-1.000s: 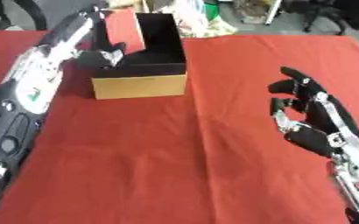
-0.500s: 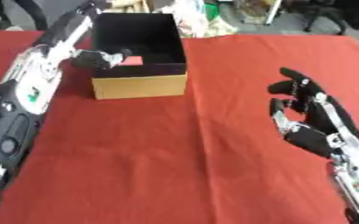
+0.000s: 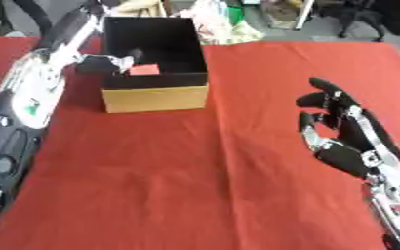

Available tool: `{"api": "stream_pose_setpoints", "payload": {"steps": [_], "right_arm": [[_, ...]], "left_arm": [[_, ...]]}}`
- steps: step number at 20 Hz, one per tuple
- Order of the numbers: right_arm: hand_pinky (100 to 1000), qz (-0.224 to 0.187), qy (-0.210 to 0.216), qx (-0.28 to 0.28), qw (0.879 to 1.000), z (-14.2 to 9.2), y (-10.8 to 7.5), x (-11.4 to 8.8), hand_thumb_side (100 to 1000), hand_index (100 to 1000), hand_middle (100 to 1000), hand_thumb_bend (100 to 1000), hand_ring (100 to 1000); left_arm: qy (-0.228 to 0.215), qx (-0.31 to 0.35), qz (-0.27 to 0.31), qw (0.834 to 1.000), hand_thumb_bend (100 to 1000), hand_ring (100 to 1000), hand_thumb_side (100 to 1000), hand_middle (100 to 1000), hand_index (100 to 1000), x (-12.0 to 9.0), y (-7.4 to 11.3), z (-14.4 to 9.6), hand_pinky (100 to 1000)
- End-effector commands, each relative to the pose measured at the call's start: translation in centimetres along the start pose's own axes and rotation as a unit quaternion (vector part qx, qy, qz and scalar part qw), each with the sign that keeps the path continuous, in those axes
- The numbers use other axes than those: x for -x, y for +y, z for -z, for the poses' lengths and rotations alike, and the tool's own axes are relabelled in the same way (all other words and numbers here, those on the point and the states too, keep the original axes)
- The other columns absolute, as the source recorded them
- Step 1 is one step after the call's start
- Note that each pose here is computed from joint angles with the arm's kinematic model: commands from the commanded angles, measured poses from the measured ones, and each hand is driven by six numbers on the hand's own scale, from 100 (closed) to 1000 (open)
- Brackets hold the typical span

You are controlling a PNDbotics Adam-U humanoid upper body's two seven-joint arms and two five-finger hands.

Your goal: Pick up objects on the table and place them in the box.

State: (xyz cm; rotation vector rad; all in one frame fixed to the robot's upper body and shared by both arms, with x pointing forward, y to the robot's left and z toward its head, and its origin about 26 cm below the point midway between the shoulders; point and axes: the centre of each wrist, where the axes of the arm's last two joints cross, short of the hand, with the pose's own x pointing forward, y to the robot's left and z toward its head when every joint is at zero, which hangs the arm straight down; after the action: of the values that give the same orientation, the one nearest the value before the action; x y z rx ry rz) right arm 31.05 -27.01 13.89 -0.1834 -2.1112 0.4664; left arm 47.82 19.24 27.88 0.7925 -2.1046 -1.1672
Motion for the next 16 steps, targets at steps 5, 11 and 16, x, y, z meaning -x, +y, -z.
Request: {"api": "stream_pose_setpoints", "payload": {"steps": [5, 11, 16], "right_arm": [[636, -0.012, 0.002, 0.016, 1.000, -0.2, -0.9, 0.0, 208, 942, 693, 100, 798], [637, -0.013, 0.004, 0.024, 1.000, -0.5, -1.2, 0.1, 209, 942, 693, 100, 797], [636, -0.014, 0.006, 0.027, 1.000, -0.6, -1.2, 0.1, 209, 943, 693, 100, 797]], "left_arm": [[-0.075, -0.041, -0.070, 0.994, 296, 997, 339, 960, 989, -1.5, 6.2, -5.4, 832], [-0.055, -0.024, -0.127, 0.990, 205, 1000, 336, 962, 994, -1.5, 5.6, -11.7, 830], [-0.024, 0.014, -0.131, 0.991, 283, 1000, 473, 956, 999, -1.1, 3.6, -15.9, 822]]}}
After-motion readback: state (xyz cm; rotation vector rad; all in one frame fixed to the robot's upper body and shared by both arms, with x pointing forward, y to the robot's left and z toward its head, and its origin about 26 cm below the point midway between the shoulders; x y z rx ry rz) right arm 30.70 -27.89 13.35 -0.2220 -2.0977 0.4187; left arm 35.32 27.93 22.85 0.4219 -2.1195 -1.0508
